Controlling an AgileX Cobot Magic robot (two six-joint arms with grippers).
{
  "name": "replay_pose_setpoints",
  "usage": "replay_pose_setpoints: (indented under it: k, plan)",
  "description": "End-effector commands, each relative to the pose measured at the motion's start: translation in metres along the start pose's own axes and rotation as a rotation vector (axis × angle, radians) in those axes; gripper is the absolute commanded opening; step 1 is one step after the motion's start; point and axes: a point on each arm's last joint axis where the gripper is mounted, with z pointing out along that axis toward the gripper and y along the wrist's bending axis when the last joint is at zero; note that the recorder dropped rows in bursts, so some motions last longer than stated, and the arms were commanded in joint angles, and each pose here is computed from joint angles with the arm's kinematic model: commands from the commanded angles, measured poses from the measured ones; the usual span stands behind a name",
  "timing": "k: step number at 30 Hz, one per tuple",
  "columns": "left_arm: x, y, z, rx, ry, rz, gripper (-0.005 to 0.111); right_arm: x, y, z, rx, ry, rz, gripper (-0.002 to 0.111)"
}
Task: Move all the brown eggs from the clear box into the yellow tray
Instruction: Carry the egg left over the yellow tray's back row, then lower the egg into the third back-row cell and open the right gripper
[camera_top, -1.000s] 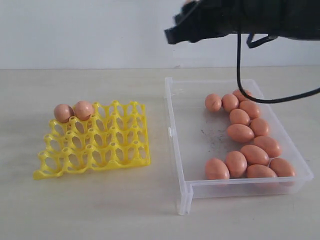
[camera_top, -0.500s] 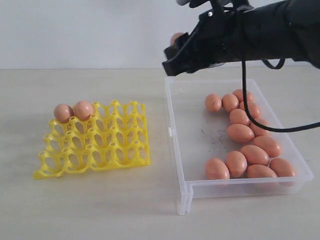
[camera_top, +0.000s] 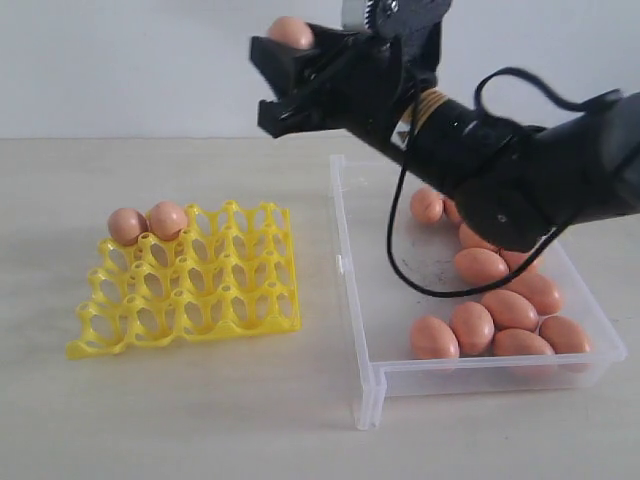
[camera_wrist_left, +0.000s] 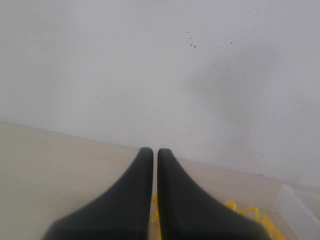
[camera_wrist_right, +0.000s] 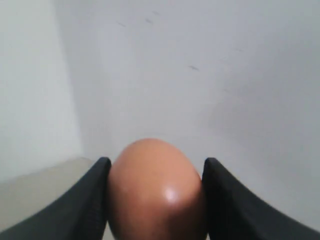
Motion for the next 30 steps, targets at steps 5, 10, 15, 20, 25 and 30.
replay_pose_setpoints:
  k: [5, 10, 15, 20, 25, 30]
  plan:
    - [-0.001, 0.0, 0.0, 0.005, -0.004, 0.005, 0.004, 0.06, 0.013, 0.043, -0.366, 0.126, 0.092, 0.0]
    - [-0.001, 0.0, 0.0, 0.005, -0.004, 0.005, 0.004, 0.076, 0.005, 0.068, -0.379, 0.128, 0.191, 0.0]
    - [-0.001, 0.0, 0.0, 0.005, -0.004, 0.005, 0.004, 0.103, 0.002, 0.08, -0.412, 0.161, 0.228, 0.0]
    - [-0.001, 0.0, 0.0, 0.005, -0.004, 0.005, 0.004, 0.131, -0.005, 0.088, -0.378, 0.205, 0.302, 0.0]
    - [-0.001, 0.0, 0.0, 0.005, -0.004, 0.005, 0.004, 0.152, -0.007, 0.095, -0.322, 0.27, 0.314, 0.0]
    - [-0.001, 0.0, 0.0, 0.005, -0.004, 0.005, 0.004, 0.158, 0.002, 0.11, -0.26, 0.331, 0.266, 0.0]
